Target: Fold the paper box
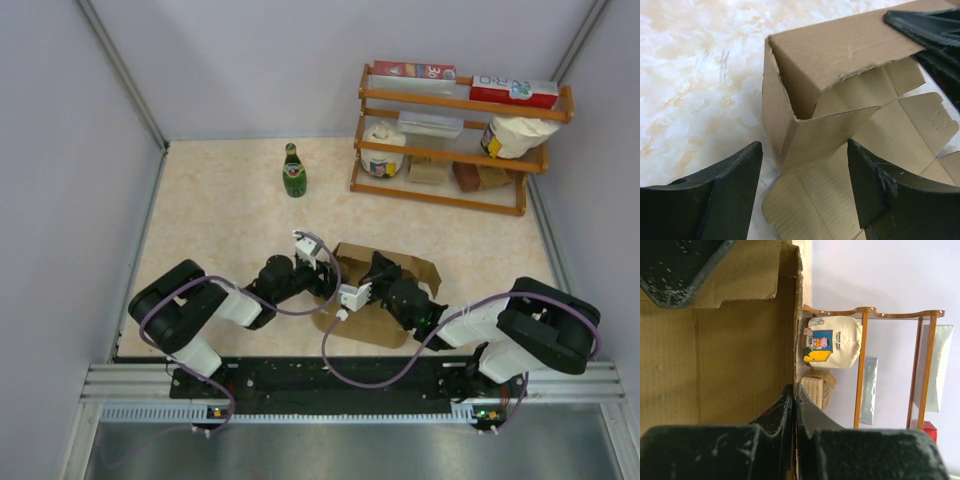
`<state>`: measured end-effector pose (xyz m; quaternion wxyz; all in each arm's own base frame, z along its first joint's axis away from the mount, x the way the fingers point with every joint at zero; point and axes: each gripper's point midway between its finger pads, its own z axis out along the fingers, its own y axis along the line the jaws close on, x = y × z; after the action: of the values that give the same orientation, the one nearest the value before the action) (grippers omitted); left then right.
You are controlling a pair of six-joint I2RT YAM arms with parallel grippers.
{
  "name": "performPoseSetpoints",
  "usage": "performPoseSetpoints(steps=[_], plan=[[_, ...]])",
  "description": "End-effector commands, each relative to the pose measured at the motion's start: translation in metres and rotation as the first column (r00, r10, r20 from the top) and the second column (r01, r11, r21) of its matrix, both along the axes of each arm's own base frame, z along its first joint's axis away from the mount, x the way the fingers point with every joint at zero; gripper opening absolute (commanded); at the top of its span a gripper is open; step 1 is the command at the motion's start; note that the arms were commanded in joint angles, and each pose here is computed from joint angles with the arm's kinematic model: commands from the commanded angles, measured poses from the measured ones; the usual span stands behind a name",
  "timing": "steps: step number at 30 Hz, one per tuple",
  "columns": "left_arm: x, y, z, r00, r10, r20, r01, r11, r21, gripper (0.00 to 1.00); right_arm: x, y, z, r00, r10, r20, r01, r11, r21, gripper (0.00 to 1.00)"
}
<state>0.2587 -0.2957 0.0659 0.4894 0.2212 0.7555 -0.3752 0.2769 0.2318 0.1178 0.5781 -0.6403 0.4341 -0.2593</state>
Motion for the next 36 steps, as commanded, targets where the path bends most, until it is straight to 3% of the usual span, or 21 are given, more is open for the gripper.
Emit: performPoseSetpoints(steps=[1,7,15,21,29,36], plan=[[0.008,-0.003,0.006,0.998,0.020,0.066,-0.019,1.000,-0.005,0.73,-0.002,0.007,0.021,1.000,0.009,0.023,-0.011,0.996,0.085,0.01],[0.013,-0.010,0.013,0.997,0.019,0.077,-0.017,1.000,-0.025,0.72,-0.005,0.006,0.017,1.000,0.015,0.006,-0.015,0.996,0.087,0.01],[0.016,-0.021,0.024,0.995,-0.015,0.099,0.020,0.998,-0.053,0.57,-0.006,0.006,0.014,1.000,0.019,-0.008,-0.018,0.996,0.091,0.01],[0.025,-0.020,0.023,0.993,0.011,0.117,-0.007,1.000,-0.029,0.53,-0.006,0.007,0.013,1.000,0.023,-0.016,-0.021,0.995,0.099,0.01],[0.036,-0.020,0.018,0.991,0.038,0.127,-0.039,0.999,0.008,0.67,-0.009,0.008,0.012,0.999,0.035,-0.034,-0.031,0.994,0.106,0.01],[0.044,-0.020,0.014,0.988,0.046,0.147,-0.053,0.997,0.050,0.68,-0.009,0.008,0.014,0.999,0.036,-0.036,-0.032,0.993,0.112,0.01]])
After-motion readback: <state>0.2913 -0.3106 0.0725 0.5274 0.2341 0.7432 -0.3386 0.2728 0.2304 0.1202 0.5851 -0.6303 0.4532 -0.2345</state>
